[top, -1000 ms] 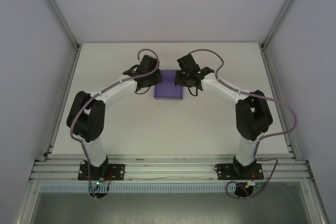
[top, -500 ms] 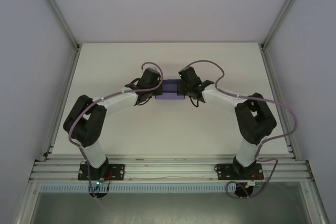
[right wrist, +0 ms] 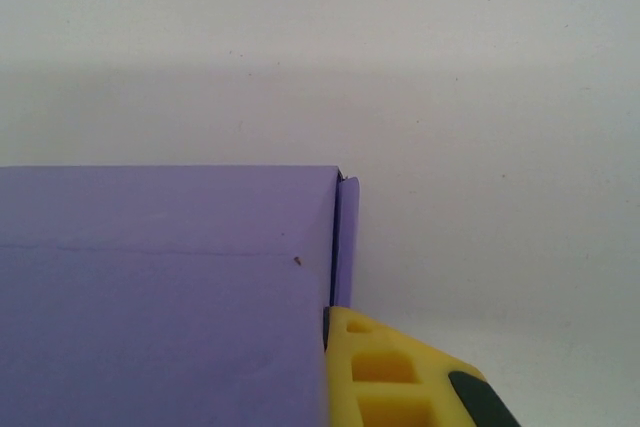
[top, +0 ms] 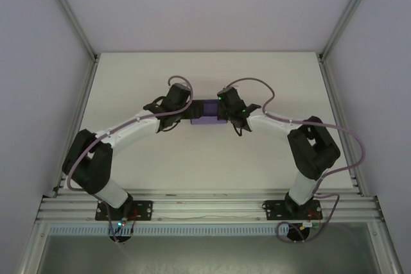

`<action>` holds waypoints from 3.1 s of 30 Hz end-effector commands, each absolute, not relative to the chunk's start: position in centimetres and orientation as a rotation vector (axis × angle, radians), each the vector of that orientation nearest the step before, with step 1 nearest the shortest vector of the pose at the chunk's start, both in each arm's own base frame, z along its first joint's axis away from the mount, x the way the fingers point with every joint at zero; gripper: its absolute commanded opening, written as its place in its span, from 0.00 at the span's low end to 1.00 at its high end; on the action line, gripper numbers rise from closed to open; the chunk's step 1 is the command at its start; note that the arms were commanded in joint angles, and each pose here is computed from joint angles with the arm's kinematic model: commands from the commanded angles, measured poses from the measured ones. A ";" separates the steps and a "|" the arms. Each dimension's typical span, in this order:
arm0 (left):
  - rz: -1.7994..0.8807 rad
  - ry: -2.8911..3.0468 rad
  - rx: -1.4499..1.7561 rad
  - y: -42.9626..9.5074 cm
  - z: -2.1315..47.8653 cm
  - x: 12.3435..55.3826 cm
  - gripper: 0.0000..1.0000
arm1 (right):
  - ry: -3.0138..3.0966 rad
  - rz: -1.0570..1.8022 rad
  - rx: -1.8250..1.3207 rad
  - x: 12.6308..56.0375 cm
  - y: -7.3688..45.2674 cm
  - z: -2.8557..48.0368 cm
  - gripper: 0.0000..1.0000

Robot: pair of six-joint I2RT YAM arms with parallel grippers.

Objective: Assemble paper box

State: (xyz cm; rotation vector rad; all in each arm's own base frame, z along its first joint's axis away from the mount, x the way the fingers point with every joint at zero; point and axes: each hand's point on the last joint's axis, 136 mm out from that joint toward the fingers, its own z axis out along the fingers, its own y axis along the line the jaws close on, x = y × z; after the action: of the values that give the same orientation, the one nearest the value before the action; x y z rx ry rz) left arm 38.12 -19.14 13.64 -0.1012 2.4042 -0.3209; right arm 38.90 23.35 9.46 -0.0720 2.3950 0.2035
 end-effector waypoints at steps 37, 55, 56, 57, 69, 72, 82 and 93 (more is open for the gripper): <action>-0.728 2.616 -0.397 -18.8 4.6 41.2 0.57 | 2.422 0.235 -0.157 33.5 22.9 9.3 0.39; -0.641 2.574 -0.237 -19.5 1.0 39.0 0.37 | 2.436 0.430 -0.083 29.2 20.0 13.1 0.92; -0.655 2.561 -0.225 -19.6 1.0 39.0 0.37 | 2.444 0.427 -0.047 30.1 19.8 13.0 0.92; -0.666 2.551 -0.225 -19.6 0.9 39.0 0.36 | 2.450 0.438 -0.016 30.9 19.8 13.0 0.92; -0.918 2.387 -0.315 -18.8 1.0 38.7 0.13 | 2.522 0.815 0.131 35.7 22.7 9.2 0.91; -0.950 2.376 -0.352 -18.3 0.7 38.7 0.12 | 2.541 0.861 0.139 35.7 23.1 8.4 0.92; -0.989 2.343 -0.408 -17.9 0.3 38.4 0.08 | 2.515 1.242 0.152 35.5 27.1 8.2 0.86; -1.053 2.300 -0.441 -17.9 0.1 38.3 0.07 | 2.440 1.465 0.186 36.1 29.1 8.7 0.63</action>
State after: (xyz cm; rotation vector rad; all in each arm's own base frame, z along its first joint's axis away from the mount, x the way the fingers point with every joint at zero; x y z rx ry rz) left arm 40.87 -18.52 4.75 -0.3611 2.1433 -1.0871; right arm 35.70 28.42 7.09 0.2159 2.5067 1.3771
